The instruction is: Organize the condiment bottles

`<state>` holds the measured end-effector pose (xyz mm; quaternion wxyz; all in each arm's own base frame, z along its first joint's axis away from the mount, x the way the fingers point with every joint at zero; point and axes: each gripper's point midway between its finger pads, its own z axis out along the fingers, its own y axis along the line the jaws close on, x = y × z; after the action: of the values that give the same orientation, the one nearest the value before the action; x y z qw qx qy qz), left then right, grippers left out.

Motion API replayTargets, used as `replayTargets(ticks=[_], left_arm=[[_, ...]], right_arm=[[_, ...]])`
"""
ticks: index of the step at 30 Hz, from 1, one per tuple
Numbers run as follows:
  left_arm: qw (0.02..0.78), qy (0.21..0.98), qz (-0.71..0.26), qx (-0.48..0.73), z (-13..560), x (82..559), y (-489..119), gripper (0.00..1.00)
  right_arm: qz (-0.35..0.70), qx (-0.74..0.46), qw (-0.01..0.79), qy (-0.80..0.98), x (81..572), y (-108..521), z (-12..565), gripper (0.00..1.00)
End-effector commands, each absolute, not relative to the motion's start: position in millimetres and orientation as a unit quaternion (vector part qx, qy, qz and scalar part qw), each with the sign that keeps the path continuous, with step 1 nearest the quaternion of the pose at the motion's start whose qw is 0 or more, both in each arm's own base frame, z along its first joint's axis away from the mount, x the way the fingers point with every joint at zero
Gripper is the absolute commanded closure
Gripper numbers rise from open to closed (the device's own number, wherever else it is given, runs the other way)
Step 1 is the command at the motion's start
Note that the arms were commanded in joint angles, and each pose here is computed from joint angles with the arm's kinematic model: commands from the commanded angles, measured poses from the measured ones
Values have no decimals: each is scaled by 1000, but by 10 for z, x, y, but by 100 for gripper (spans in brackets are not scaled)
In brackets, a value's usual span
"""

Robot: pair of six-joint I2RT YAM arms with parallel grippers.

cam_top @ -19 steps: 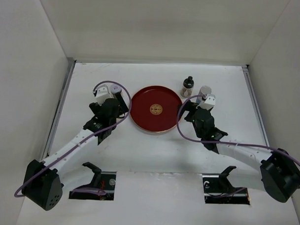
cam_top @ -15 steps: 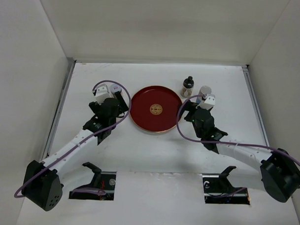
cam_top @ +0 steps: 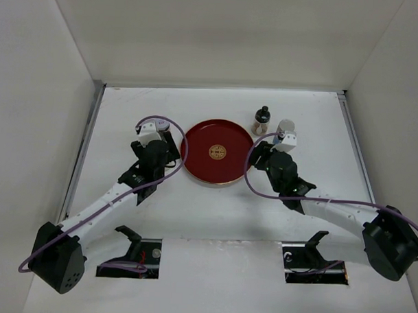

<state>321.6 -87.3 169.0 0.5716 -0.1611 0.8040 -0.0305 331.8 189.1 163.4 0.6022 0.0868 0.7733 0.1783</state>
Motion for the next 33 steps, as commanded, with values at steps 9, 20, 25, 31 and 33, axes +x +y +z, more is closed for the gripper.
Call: replayTargets(ticks=[9,20,25,31,33], left_arm=[[553,818,17,-155,1410,3438,-905,12],[568,803,31,-176,1412,3625,-839,55],[620,763,3,-183,1952,3578,-909,70],[663,730,-49,-162,2514,3680,-1248,71],[655,738,-75,-142,2496,3815,-1481,71]], right_arm=[[217,70,608,761,3390,2123,1809,9],[219,68,600,766,3397,2146,1743,10],[218,63,598,768,3400,2170,1722,10],[222,65,599,767,3393,2173,1739,11],[220,69,601,765,3391,2135,1749,11]])
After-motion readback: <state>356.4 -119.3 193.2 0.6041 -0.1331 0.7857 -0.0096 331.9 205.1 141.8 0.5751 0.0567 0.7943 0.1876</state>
